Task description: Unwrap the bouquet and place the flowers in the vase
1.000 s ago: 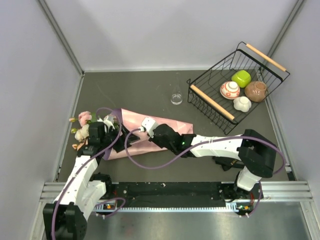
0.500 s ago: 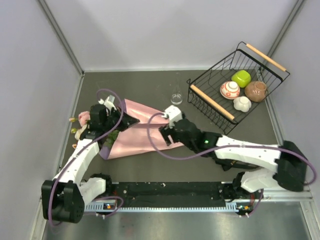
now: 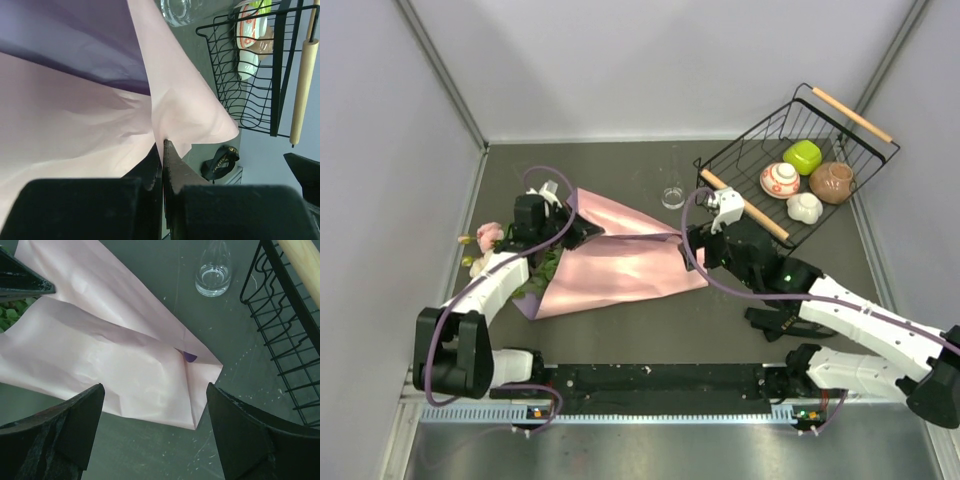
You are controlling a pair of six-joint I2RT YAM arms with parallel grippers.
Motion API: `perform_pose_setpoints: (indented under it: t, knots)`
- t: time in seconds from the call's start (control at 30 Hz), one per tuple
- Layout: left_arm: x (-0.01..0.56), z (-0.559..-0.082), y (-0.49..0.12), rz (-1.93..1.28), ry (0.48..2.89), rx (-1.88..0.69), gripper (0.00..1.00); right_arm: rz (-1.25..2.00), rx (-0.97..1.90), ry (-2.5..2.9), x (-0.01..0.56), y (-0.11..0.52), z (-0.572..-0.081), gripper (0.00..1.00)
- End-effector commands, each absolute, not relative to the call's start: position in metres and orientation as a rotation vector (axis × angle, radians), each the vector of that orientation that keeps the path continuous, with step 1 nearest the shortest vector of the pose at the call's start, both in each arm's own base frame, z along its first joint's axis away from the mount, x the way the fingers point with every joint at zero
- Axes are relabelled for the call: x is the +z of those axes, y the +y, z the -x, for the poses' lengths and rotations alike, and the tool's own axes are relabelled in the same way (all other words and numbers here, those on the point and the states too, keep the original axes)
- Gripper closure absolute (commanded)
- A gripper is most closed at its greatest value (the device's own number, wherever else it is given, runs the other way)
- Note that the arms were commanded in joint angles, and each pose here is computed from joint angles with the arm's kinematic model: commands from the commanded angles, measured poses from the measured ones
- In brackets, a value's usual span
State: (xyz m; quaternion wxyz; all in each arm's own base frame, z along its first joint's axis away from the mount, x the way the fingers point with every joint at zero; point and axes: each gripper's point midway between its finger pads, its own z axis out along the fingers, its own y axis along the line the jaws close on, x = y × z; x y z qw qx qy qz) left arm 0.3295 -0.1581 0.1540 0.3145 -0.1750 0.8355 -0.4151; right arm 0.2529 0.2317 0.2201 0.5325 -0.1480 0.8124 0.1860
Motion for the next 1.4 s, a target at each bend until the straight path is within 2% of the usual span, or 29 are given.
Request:
perform_pose_setpoints:
  t: [0.0,0.3,0.63,0.87,1.1,1.37]
  knots:
    - [0.181,-0.354,-0.161,0.375,2.13,-1.083,1.0,0.347,0.489,1.918,0.246,0.243,-0.259,0.16]
    - [0.167,-0.368,-0.159,0.421,2.157,-1.048,1.0,0.362,0.486,1.974,0.223,0.245,-0.255,0.16]
    - [0.131,-0.371,-0.122,0.606,2.215,-0.818,1.0,0.373,0.499,2.0,0.214,0.248,-0.253,0.16]
    - [0.101,-0.353,-0.106,0.694,2.25,-0.797,1.0,0.442,0.518,2.072,0.183,0.271,-0.257,0.16]
    - [0.098,-0.326,-0.106,0.699,2.236,-0.818,1.0,0.543,0.592,2.161,0.146,0.308,-0.262,0.17]
    - [0.071,-0.301,-0.081,0.783,2.271,-0.654,1.0,0.601,0.669,2.255,0.1,0.343,-0.266,0.21]
